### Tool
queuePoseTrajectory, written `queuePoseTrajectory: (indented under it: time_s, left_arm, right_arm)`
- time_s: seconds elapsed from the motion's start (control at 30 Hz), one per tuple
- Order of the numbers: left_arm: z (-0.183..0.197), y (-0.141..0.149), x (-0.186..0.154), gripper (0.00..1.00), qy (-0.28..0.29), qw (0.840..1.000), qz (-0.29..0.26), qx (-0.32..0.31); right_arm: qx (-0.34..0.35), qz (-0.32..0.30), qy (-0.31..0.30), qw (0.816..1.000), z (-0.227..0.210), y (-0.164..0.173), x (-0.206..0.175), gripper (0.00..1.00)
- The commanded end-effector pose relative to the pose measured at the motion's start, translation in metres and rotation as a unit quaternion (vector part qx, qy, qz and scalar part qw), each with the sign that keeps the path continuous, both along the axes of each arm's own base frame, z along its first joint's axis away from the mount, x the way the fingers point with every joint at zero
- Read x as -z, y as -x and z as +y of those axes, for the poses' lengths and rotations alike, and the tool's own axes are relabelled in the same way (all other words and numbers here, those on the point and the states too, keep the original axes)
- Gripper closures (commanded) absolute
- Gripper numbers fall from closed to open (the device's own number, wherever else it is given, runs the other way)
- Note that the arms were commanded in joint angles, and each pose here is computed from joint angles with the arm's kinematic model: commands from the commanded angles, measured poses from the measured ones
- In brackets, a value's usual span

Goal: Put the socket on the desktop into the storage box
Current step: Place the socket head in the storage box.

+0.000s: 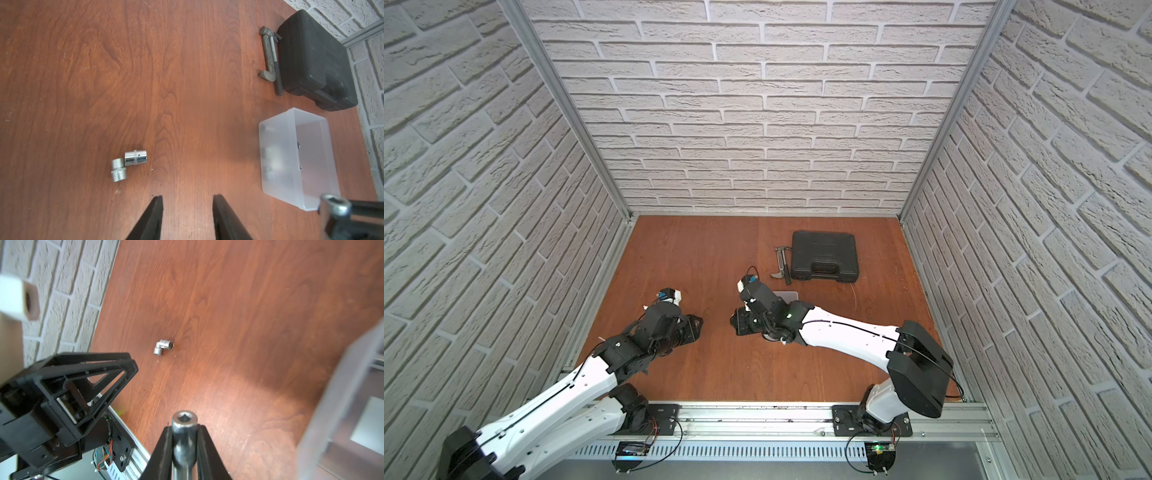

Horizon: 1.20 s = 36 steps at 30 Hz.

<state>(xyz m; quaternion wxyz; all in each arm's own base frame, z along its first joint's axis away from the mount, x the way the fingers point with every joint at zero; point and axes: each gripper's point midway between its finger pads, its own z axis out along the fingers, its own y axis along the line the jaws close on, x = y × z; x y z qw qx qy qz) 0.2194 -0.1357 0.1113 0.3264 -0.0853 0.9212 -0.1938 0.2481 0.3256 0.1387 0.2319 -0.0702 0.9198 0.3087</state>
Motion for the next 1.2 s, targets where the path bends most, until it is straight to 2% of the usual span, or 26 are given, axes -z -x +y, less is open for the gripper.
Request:
queuePoseTrajectory:
  time_s: [0.0,0.3,0.47,0.7,1.17]
  left_arm:
    - [-0.006,-0.003,0.005,0.55,0.012,1.000,0.003,0.003]
    - [-0.010,-0.006,0.011,0.55,0.009,1.000,0.013,0.009]
    - [-0.013,-0.006,0.012,0.55,0.013,1.000,0.016,0.011]
    - [-0.011,-0.005,0.012,0.55,0.009,1.000,0.017,0.011]
    - [-0.014,-0.006,0.014,0.54,0.010,1.000,0.022,0.013]
  right_arm:
    - [0.042,-0.014,-0.043,0.998,-0.019,-0.013,-0.018,0.98]
    - [0.122,0.002,-0.085,0.989,-0.087,-0.024,-0.017,0.98]
    - [0.159,0.019,-0.065,0.985,-0.115,-0.024,-0.003,0.98]
    - [0.182,0.039,-0.057,0.981,-0.127,-0.025,0.015,0.98]
    - [0.187,0.049,-0.043,0.980,-0.131,-0.026,0.027,0.98]
